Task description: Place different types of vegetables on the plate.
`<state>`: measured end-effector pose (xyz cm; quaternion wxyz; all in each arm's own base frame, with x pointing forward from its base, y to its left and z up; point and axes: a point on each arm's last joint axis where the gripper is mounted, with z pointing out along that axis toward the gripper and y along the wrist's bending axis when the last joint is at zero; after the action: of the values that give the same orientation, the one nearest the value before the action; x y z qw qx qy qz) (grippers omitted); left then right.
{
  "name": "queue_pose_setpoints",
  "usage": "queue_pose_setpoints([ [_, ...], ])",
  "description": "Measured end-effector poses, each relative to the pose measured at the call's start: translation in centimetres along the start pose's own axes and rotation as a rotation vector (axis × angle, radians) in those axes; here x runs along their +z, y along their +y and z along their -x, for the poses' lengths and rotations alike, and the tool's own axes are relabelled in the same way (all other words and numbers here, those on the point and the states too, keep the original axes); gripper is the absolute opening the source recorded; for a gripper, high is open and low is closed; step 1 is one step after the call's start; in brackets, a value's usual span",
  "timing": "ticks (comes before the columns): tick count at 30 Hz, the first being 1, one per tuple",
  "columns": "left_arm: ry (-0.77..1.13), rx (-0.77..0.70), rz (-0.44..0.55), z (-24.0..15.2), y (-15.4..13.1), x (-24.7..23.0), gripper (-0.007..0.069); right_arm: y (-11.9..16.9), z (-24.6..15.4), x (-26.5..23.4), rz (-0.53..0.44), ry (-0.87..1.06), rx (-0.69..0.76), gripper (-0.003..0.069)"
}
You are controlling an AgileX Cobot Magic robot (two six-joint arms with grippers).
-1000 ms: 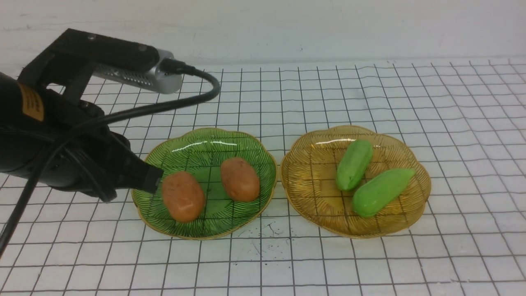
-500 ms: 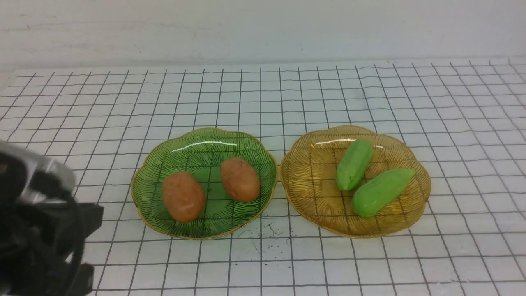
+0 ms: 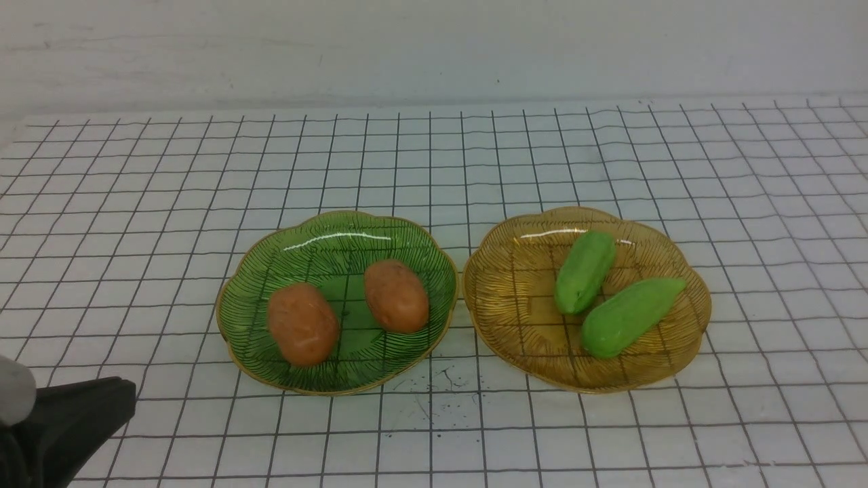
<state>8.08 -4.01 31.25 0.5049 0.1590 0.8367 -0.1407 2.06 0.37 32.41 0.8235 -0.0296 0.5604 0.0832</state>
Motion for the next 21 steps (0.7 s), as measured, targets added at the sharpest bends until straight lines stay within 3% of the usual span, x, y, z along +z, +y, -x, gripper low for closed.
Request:
queue_pose_setpoints([
  [9,-0.11,0.047,0.034,-0.7,0.4,-1.2,-0.0008,0.0,0.0,0.0,0.0,0.0,0.0,-0.0014],
  [15,-0.287,0.028,0.157,-5.1,1.5,-0.7,-0.0008,0.0,0.0,0.0,0.0,0.0,0.0,-0.0014],
  [17,-0.353,-0.005,0.25,-8.2,2.2,0.3,-0.0008,0.0,0.0,0.0,0.0,0.0,0.0,-0.0014],
  [21,-0.342,-0.043,0.341,-12.1,3.0,1.9,-0.0008,0.0,0.0,0.0,0.0,0.0,0.0,-0.0014],
])
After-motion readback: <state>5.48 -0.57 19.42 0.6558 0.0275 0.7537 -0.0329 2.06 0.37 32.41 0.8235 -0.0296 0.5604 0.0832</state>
